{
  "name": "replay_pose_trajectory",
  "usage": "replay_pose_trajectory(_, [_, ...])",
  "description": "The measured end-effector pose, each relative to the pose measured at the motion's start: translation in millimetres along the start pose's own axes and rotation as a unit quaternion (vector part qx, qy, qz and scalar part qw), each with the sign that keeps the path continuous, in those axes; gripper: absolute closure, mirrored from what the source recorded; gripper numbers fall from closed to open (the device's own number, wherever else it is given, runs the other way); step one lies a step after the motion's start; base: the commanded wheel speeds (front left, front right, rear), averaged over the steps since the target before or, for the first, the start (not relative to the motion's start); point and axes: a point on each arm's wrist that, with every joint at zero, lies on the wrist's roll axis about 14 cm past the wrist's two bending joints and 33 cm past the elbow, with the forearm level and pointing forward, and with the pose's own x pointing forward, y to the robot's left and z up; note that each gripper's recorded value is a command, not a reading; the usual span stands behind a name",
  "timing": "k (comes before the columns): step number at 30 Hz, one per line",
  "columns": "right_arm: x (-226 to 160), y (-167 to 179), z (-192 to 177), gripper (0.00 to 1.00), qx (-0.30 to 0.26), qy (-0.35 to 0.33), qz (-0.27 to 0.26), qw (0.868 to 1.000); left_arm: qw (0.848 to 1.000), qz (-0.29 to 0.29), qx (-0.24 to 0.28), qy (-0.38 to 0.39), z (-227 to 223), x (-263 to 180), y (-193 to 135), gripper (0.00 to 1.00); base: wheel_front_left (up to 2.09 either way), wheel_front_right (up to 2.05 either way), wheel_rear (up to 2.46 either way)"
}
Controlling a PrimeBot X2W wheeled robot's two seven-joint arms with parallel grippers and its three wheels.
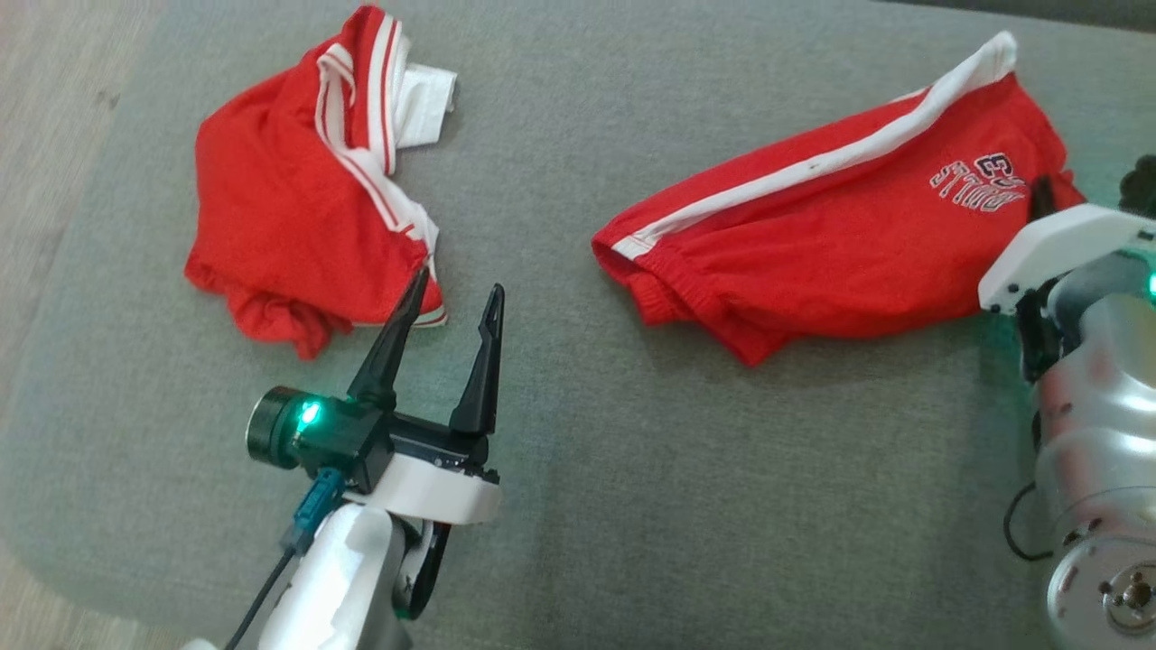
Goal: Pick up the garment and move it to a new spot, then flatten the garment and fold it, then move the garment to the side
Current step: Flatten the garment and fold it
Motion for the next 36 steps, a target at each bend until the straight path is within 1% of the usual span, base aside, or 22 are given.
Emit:
replay_pose_trajectory(4, [-13.9,-9.7,10.1,1.0,0.005,-0.029,-0.009,1.0,1.0,-0.009,-0.001,-0.014,9.3,0.4,-6.5,0.0,0.0,0.0,0.0])
replay_pose_trajectory(8, [-34.0,-33.4,8.6,1.0,0.03,-0.042,-0.035,0.998,1.0,-0.018,-0.007,-0.021,13.5,-3.1,-13.9,0.0,0.0,0.0,0.0])
replay_pose_trajectory(10, [-45.6,-52.7,5.3,1.0,0.037,-0.045,-0.055,0.997,0.999,-0.025,-0.009,-0.023,14.4,-5.8,-19.6,0.0,0.0,0.0,0.0])
replay_pose_trajectory(12, [-59.4,-79.7,2.6,1.0,0.05,-0.048,-0.085,0.994,0.999,-0.03,-0.01,-0.027,17.4,-9.1,-24.0,0.0,0.0,0.0,0.0])
replay_pose_trajectory(16, [-89.5,-135.2,-1.9,1.0,0.084,-0.065,-0.152,0.983,0.999,-0.035,-0.011,-0.037,23.6,-15.2,-28.5,0.0,0.0,0.0,0.0])
replay_pose_trajectory(19, [-100.7,-152.1,-11.4,1.0,0.097,-0.064,-0.177,0.977,0.999,-0.035,-0.013,-0.035,22.1,-18.8,-29.6,0.0,0.0,0.0,0.0])
replay_pose_trajectory(20, [-101.1,-153.1,-13.4,1.0,0.101,-0.064,-0.181,0.976,0.999,-0.035,-0.011,-0.032,19.9,-19.6,-29.5,0.0,0.0,0.0,0.0])
replay_pose_trajectory(22, [-97.5,-143.9,-18.8,1.0,0.111,-0.062,-0.178,0.976,0.999,-0.033,-0.01,-0.026,16.1,-19.5,-27.9,0.0,0.0,0.0,0.0])
replay_pose_trajectory(25, [-91.9,-123.4,-16.7,1.0,0.113,-0.077,-0.16,0.978,0.999,-0.037,-0.003,-0.024,14.3,-18.4,-28.0,0.0,0.0,0.0,0.0])
replay_pose_trajectory(28, [-89.4,-106.2,1.3,1.0,0.102,-0.104,-0.138,0.98,0.999,-0.036,0.001,-0.026,16.2,-19.4,-26.7,0.0,0.0,0.0,0.0])
replay_pose_trajectory(32, [-88.6,-74.9,27.1,1.0,0.09,-0.137,-0.095,0.982,0.999,-0.035,0.002,-0.037,23.6,-22.0,-25.5,0.0,0.0,0.0,0.0])
replay_pose_trajectory(34, [-89.5,-57.0,36.3,1.0,0.089,-0.147,-0.071,0.983,0.998,-0.036,0.003,-0.042,27.0,-23.9,-26.0,0.0,0.0,0.0,0.0])
replay_pose_trajectory(35, [-89.5,-57.0,36.3,1.0,0.089,-0.147,-0.071,0.983,0.998,-0.036,0.003,-0.042,27.0,-23.9,-26.0,0.0,0.0,0.0,0.0])
replay_pose_trajectory(36, [-90.5,-48.5,40.3,1.0,0.087,-0.151,-0.06,0.983,0.998,-0.036,0.003,-0.044,28.2,-25.3,-26.1,0.0,0.0,0.0,0.0])
